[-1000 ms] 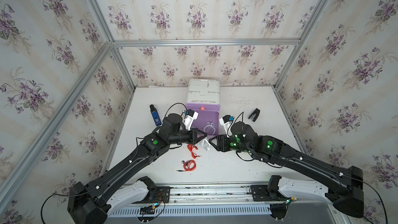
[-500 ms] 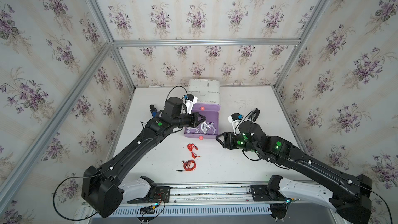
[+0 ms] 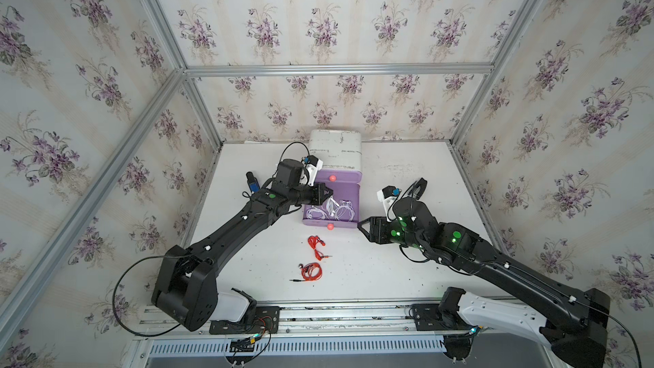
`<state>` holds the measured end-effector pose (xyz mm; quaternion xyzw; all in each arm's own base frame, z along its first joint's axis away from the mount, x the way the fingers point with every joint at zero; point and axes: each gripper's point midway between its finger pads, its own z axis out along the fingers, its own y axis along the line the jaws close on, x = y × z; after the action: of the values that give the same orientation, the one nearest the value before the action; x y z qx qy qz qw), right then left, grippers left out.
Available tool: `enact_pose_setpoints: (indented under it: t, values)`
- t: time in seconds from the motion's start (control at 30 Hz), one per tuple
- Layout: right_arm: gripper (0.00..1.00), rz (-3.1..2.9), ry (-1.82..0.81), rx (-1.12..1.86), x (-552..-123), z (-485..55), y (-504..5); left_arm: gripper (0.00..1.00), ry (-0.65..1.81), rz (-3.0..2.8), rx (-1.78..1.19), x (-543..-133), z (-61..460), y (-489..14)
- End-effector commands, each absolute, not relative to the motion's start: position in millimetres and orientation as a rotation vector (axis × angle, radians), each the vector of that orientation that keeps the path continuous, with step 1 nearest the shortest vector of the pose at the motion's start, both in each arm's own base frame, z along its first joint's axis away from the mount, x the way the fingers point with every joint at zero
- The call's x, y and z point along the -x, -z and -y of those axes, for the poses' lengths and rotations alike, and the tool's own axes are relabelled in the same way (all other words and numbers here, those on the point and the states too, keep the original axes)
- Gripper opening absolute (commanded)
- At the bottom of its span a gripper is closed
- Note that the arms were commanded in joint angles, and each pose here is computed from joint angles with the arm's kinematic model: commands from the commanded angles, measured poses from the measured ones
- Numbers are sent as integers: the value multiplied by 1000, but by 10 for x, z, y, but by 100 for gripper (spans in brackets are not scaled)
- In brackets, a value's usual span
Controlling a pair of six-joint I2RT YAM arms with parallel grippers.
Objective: Place the wired earphones into the drawer by color
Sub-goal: Place the wired earphones in the drawer.
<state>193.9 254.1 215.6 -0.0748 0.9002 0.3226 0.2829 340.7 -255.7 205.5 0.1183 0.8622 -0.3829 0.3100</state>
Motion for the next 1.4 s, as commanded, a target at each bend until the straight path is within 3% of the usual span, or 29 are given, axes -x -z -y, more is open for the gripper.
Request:
enact_pose_setpoints:
  t: [0.0, 0.3, 0.57, 0.67, 0.97, 1.07, 1.23, 1.37]
  values:
    - [61, -2391, -879, 218, -1964, -2584, -2181, 0, 980, -2245, -334, -3520, 2551, -2025]
    - [61, -2382, -882, 224, -1999, -2617, -2198, 3, 920, -2272, -319, -3590, 2511, -1824]
    - [61, -2376, -881, 221, -2016, -2611, -2218, 38, 902, -2282, -312, -3562, 2473, -1780]
    - [61, -2373, -886, 221, -2018, -2612, -2232, 45, 892, -2289, -313, -3557, 2462, -1764]
    - [61, -2365, -883, 223, -2034, -2606, -2282, 54, 863, -2283, -315, -3549, 2416, -1898]
    - [60, -2365, -868, 225, -2055, -2596, -2288, 63, 880, -2258, -319, -3509, 2404, -2087]
    - [61, -2317, -845, 192, -2212, -2553, -2427, 74, 942, -2156, -318, -3251, 2332, -2715]
    - [61, -2265, -813, 64, -2608, -2323, -2663, 88, 956, -2167, -256, -2871, 2126, -2876]
